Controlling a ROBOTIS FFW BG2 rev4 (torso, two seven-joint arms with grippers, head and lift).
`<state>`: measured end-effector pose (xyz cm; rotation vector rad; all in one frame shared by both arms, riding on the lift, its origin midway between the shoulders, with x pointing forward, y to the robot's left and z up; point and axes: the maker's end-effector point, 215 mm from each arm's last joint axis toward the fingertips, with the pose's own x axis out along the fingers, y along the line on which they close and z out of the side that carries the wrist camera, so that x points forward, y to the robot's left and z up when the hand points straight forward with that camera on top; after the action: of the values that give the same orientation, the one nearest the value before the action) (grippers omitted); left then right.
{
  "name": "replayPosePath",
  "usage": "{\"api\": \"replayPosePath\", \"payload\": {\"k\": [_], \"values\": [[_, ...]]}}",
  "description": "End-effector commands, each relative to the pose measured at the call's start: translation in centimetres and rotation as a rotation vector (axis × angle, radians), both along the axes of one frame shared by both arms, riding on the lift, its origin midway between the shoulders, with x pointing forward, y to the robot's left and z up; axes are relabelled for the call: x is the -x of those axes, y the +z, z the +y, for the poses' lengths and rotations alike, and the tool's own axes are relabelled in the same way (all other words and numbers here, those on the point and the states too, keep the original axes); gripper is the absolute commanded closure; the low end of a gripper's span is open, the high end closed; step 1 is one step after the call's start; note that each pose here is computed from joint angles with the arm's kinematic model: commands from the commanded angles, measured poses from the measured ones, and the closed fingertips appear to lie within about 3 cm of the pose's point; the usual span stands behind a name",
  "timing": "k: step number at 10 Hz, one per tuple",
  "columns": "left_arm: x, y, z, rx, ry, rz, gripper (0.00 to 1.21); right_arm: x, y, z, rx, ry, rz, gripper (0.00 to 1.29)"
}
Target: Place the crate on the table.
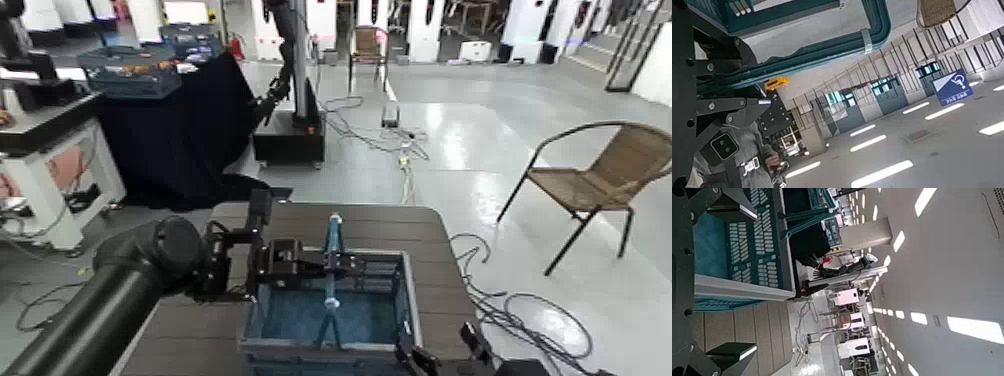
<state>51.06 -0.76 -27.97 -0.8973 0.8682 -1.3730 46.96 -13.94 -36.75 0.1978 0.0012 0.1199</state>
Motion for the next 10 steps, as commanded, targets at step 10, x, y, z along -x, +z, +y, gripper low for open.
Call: {"api": "replayPosePath", "payload": {"k": [10], "values": [[-2.1, -3.3, 0.0, -0.026, 0.012, 0.046, 1.19, -0.1, 0.6, 0.1, -0.007, 0.005, -0.019, 0.15]]}}
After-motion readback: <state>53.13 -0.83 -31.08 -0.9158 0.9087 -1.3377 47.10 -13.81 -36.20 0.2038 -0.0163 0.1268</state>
